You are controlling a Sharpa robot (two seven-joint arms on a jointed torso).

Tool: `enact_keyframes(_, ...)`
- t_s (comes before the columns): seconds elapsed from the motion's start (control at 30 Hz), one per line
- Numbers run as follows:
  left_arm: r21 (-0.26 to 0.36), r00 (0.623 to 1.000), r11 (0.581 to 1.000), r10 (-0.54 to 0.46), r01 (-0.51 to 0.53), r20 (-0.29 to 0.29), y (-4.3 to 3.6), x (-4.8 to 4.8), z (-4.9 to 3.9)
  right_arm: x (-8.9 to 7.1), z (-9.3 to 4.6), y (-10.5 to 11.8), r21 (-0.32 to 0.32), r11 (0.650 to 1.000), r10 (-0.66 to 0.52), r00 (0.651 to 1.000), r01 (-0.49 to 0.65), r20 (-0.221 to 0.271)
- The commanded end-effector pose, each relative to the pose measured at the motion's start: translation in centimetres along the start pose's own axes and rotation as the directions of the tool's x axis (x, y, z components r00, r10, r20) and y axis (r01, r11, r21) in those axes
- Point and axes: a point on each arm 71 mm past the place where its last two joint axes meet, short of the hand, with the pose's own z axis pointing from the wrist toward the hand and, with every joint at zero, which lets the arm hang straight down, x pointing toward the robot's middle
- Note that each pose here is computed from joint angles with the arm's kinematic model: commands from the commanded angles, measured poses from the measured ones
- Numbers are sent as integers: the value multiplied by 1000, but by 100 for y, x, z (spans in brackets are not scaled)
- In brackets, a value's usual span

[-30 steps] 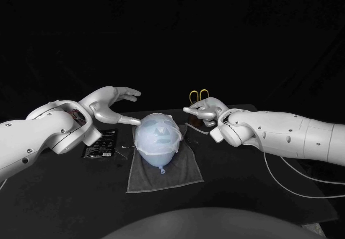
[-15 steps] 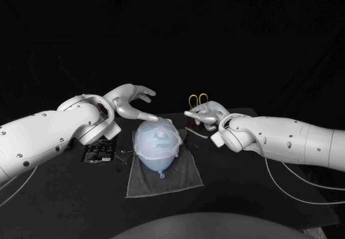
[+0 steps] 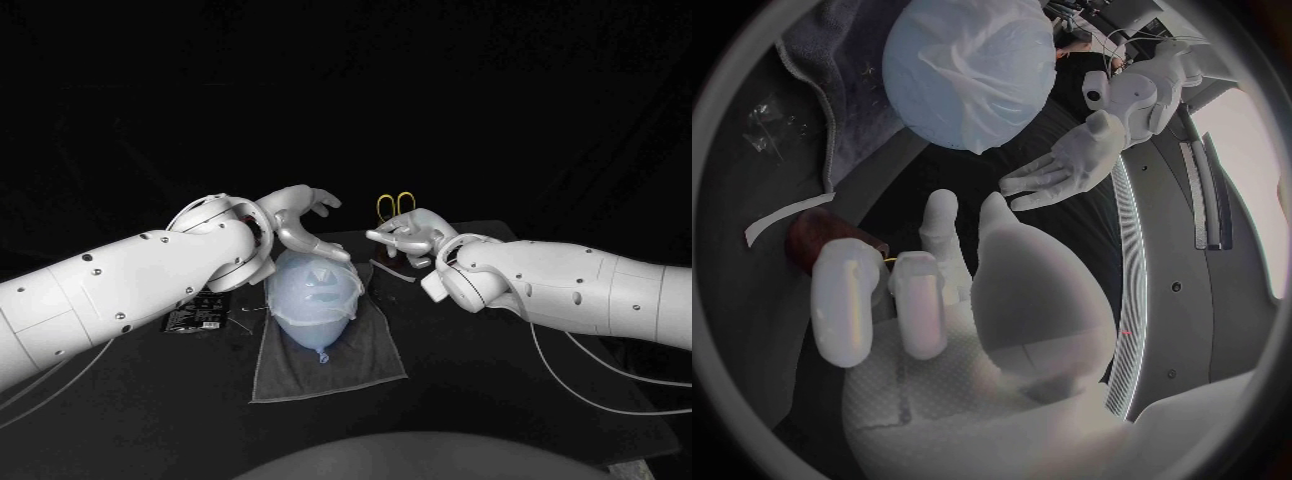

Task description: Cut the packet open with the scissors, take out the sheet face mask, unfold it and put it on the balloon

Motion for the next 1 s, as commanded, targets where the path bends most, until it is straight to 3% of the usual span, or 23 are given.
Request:
enact_keyframes(0.03,-22,995,995,93,-94,-44,-32,61,37,6,-6,23,-28,1000,-14,1000,14,-1)
enact_keyframes(0.5,-47,970,978,195,-203,-146,-146,265,137,26,7,37,-32,999,-6,1000,5,-11)
enact_keyframes(0.73,-73,958,969,221,-238,-182,-105,427,164,27,6,43,-33,999,-3,1000,3,-13)
enact_keyframes(1.0,-91,948,960,242,-265,-208,-65,478,151,16,3,42,-31,1000,-3,1000,3,-11)
